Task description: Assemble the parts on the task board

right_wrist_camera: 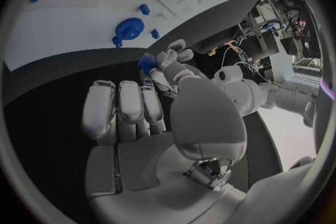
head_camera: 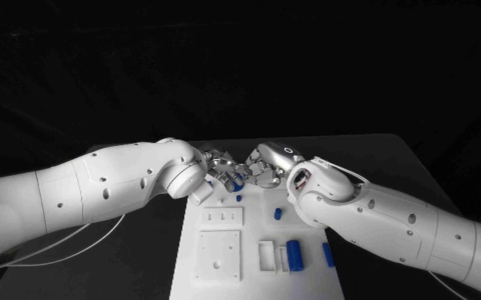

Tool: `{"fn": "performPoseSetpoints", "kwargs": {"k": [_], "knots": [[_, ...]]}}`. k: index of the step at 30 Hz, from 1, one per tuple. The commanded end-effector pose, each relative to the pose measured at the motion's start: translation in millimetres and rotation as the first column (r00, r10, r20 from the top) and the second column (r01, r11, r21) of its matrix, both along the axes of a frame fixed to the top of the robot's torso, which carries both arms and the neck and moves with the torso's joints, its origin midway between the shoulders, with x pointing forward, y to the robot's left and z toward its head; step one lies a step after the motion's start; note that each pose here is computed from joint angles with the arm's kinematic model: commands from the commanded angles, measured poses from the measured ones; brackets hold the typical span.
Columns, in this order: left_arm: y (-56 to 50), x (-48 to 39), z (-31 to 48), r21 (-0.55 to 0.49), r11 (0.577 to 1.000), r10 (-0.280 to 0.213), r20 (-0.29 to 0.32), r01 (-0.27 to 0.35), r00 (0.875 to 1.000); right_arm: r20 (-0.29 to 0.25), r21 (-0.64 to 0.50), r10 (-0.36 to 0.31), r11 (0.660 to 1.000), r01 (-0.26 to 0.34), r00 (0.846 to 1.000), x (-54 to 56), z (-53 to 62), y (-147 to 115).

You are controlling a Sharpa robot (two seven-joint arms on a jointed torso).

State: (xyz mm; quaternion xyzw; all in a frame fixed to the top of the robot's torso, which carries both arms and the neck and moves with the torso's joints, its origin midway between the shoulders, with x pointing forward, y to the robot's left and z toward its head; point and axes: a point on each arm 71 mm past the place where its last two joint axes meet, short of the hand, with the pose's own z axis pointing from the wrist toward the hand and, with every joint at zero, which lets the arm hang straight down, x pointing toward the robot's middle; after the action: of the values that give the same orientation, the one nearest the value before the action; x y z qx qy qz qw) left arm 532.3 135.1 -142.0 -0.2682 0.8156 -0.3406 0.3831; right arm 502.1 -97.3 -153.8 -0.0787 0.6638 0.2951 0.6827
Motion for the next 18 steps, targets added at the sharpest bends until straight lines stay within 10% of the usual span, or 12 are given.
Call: {"fn": "performPoseSetpoints", "kwargs": {"k": [1, 18], "knots": [[-1.0, 0.5, 2.7, -0.002, 1.0, -0.006, 0.014, 0.006, 1.0, -0.006, -0.016, 0.003, 1.0, -0.003, 1.0, -0.9, -2.8, 0.6], [0.1, 1.9, 3.7, 0.0, 1.0, 0.005, 0.035, -0.005, 0.999, -0.009, -0.01, 0.002, 1.0, -0.002, 1.0, 0.4, -4.9, -0.1]]}}
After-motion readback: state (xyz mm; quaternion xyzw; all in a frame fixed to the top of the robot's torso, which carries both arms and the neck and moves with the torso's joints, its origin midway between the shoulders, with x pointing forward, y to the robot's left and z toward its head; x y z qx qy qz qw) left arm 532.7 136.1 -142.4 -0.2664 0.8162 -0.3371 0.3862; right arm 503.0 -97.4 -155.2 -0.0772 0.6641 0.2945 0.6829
